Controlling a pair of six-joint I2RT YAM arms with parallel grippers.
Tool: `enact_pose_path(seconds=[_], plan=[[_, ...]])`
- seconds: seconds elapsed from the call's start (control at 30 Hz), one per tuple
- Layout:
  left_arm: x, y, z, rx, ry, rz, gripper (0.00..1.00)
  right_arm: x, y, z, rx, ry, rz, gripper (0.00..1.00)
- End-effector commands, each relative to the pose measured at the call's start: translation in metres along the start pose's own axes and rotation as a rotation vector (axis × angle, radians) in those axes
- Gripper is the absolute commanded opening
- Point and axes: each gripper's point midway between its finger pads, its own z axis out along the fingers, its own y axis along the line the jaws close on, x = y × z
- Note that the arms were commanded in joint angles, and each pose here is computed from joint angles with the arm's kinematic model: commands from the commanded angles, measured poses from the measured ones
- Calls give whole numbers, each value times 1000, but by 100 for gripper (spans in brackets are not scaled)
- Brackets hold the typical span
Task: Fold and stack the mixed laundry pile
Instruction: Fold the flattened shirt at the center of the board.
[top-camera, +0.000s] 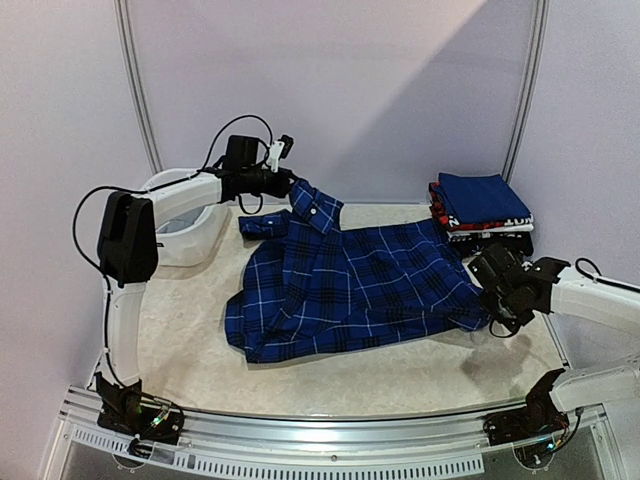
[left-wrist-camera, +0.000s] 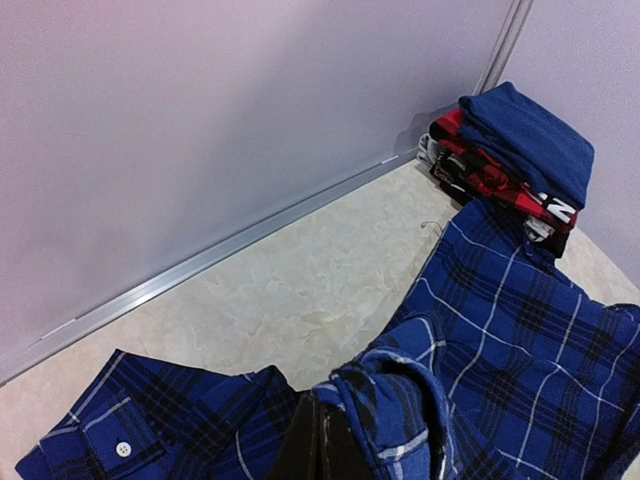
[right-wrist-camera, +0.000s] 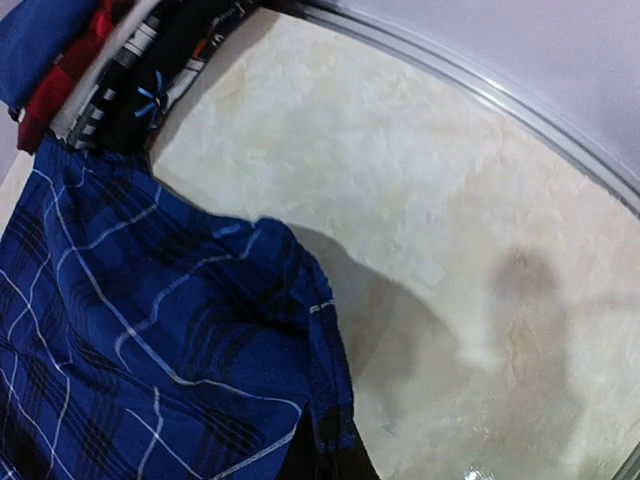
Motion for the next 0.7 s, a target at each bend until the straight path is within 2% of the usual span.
enact_pose_path(seconds=[0.0, 0.2, 0.57, 0.67], plan=[[-44, -14, -29, 8, -102, 30, 0, -24, 25, -2, 12, -64, -102, 0], [-42, -26, -35, 11, -90, 46, 0, -41, 46, 6, 91, -114, -178, 0], [-34, -33, -41, -12, -66, 78, 0, -36, 67, 57, 250, -47, -309, 0], [-32, -36, -43, -6, -62, 76, 0, -30, 71, 66, 266, -31, -334, 5]])
